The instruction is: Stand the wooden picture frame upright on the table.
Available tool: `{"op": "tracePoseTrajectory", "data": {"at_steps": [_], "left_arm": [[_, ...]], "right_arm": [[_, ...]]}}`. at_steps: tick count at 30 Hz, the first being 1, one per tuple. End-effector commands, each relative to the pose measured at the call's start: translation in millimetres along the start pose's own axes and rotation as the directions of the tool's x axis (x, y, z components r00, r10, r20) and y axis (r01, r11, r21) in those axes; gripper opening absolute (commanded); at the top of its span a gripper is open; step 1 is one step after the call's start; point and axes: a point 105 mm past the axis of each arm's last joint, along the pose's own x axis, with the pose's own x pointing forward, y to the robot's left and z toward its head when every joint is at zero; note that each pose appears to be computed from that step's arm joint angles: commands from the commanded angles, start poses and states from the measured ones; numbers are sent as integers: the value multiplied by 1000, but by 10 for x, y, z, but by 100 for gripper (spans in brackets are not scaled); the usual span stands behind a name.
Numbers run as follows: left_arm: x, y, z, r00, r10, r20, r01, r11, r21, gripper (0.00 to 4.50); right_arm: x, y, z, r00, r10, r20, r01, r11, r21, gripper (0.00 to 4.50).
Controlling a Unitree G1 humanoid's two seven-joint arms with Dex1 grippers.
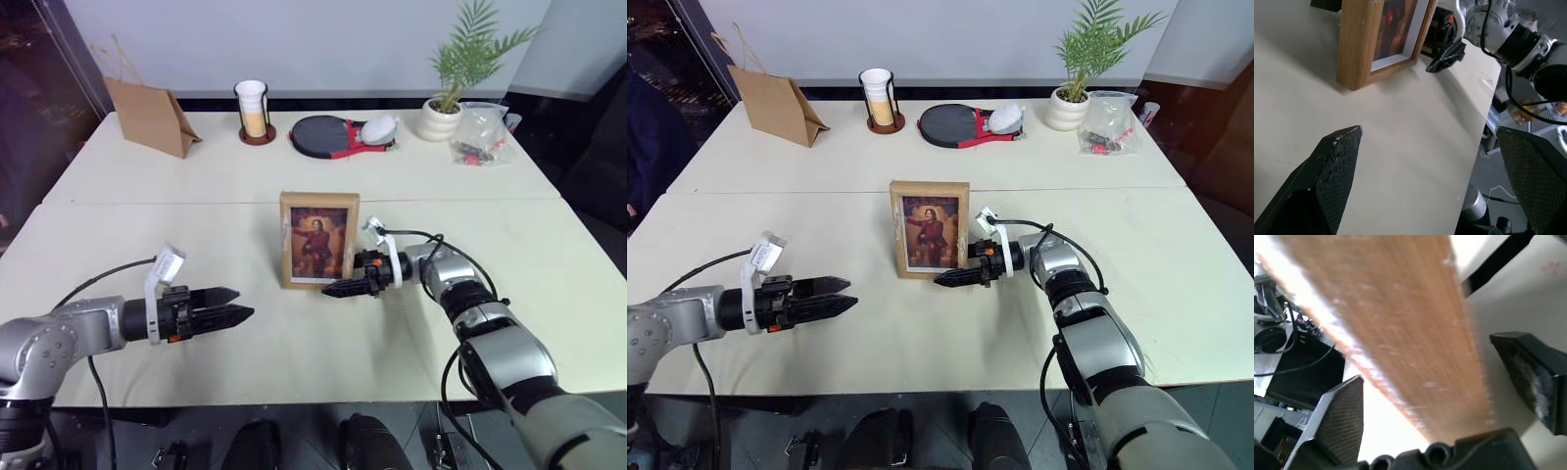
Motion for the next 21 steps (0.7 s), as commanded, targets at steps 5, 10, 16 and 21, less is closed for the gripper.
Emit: {"op": "tracePoseTrajectory", "data": {"at_steps": [5,10,16,21], "left_arm": [[-20,-95,134,999,-42,27,40,998,55,450],[-83,-19,281,999,23,30,-28,982,188,450],[-181,35,425,996,83,17,-84,936,342,450],[-232,34,431,995,93,20,-94,923,374,450]], "right_arm": [[-680,131,32,991,-120,-57,116,991,-68,446],[-1221,500,182,959,-252,-131,236,963,-129,446],[-1410,960,570,880,-463,-107,391,834,-388,446],[-1395,1227,642,852,-519,-66,439,779,-448,446]]}}
